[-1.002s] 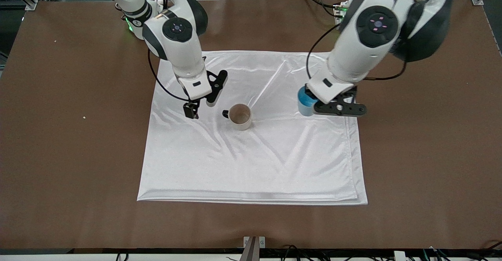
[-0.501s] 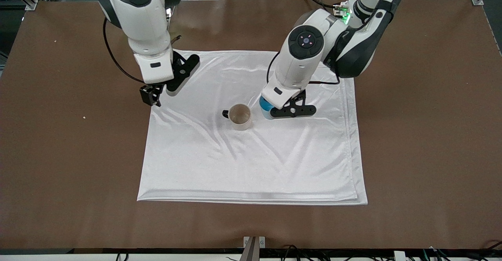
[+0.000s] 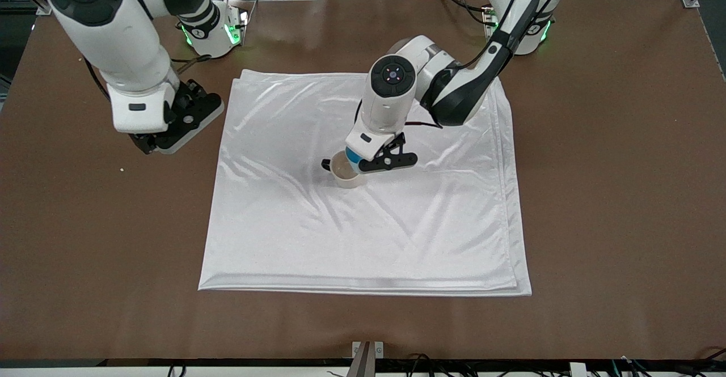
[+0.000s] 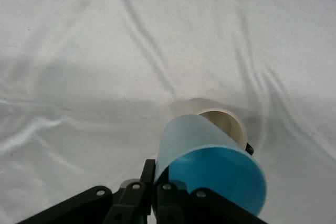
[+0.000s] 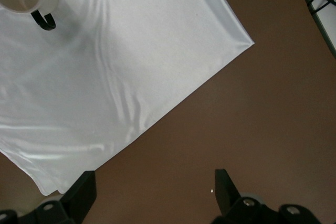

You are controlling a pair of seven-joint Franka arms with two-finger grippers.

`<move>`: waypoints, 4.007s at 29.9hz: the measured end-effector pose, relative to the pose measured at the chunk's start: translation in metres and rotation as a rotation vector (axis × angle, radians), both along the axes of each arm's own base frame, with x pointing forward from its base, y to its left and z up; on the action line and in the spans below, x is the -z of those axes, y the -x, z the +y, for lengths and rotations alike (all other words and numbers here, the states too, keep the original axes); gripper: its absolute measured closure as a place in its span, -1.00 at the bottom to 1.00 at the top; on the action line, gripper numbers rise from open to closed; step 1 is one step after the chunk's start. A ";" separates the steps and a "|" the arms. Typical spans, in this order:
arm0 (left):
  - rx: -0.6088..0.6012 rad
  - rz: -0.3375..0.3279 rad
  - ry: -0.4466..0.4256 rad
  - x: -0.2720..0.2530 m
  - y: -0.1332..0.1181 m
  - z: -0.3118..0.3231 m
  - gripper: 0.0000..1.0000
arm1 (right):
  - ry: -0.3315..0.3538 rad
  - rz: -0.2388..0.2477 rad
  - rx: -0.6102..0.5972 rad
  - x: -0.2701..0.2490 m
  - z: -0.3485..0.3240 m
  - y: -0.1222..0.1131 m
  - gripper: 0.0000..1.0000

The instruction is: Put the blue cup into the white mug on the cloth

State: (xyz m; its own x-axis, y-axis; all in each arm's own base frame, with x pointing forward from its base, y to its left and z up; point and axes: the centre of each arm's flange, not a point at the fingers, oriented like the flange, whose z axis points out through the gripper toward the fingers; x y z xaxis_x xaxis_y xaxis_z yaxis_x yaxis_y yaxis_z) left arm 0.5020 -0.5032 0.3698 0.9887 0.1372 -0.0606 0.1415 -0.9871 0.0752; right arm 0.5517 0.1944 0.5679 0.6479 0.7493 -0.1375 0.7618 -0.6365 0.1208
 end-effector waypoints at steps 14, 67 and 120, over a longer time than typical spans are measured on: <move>0.064 0.026 -0.019 0.041 0.033 -0.036 0.90 | -0.029 0.010 0.166 -0.018 -0.077 -0.018 -1.00; 0.055 -0.048 0.020 0.051 0.002 -0.034 -0.30 | -0.147 -0.085 0.967 -0.033 -0.158 0.008 -1.00; -0.073 -0.088 -0.036 -0.224 -0.117 0.384 -1.00 | -0.144 -0.068 1.053 -0.015 -0.208 0.000 -1.00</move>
